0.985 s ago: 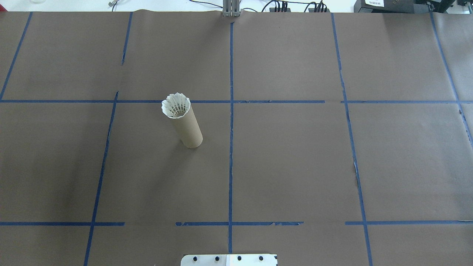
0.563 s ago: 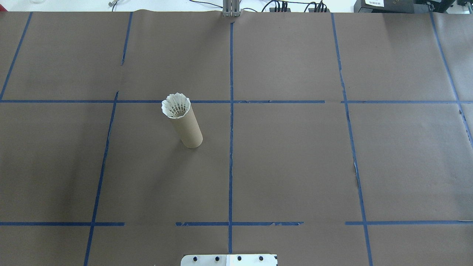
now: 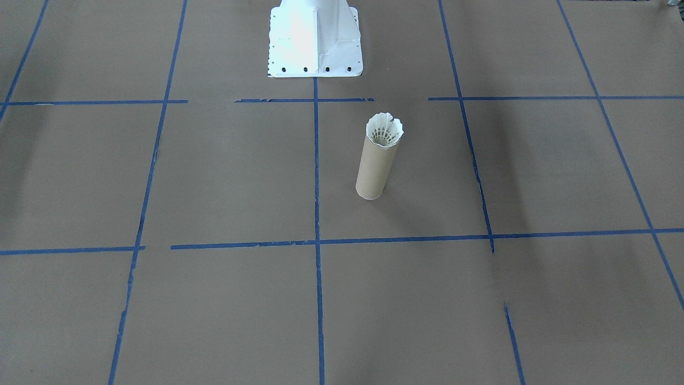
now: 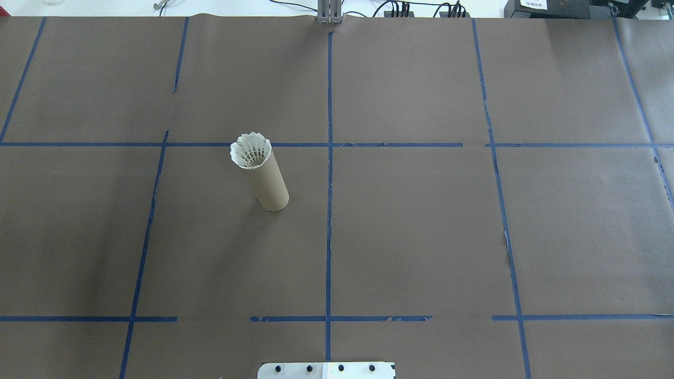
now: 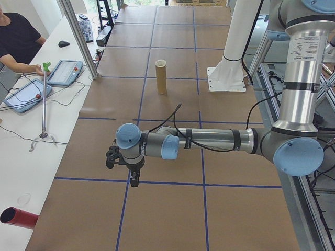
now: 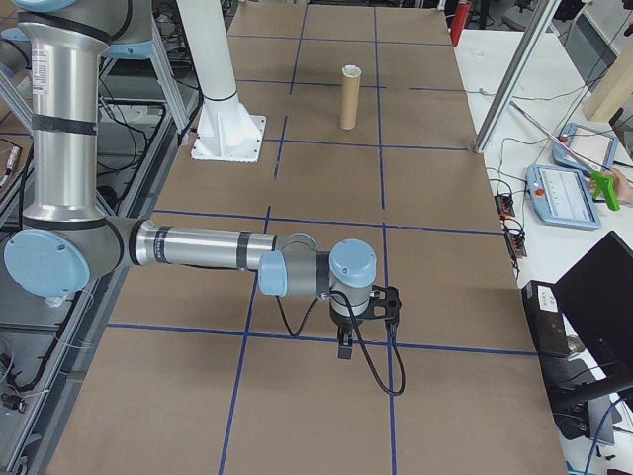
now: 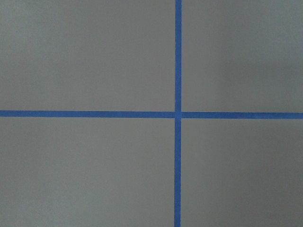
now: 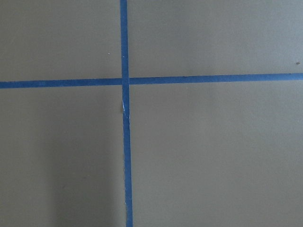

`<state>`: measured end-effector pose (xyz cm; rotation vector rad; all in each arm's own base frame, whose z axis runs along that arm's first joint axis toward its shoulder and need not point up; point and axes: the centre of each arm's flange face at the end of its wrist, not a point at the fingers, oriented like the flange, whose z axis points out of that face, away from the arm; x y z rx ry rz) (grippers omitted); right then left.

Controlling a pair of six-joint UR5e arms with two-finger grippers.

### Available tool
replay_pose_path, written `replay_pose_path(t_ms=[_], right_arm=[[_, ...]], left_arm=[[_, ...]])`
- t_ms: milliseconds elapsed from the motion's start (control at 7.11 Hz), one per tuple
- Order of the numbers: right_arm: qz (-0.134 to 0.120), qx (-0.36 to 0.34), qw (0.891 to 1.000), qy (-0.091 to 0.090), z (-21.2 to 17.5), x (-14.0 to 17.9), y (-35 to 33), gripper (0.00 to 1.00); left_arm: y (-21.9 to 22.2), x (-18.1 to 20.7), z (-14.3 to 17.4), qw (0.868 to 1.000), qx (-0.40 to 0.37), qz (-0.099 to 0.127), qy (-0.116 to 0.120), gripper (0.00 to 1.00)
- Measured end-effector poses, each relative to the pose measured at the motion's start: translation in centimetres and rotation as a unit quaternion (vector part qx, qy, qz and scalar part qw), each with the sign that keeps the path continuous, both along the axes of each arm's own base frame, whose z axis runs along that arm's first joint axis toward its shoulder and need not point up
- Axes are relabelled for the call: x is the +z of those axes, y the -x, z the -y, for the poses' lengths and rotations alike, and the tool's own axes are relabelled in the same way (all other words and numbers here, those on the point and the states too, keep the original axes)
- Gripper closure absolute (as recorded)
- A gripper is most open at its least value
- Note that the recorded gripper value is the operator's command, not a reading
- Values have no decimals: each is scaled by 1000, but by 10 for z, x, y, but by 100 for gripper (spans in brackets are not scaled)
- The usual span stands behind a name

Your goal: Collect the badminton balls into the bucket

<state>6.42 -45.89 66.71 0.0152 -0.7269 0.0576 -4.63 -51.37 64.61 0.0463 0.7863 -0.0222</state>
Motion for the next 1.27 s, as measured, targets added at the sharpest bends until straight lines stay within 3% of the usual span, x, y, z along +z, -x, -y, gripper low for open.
replay_pose_path(t_ms=[1267], right_arm=[[0, 0, 1000, 0, 0, 0, 0, 0]], left_arm=[[1, 0, -9, 1000, -2, 1, 1, 0]])
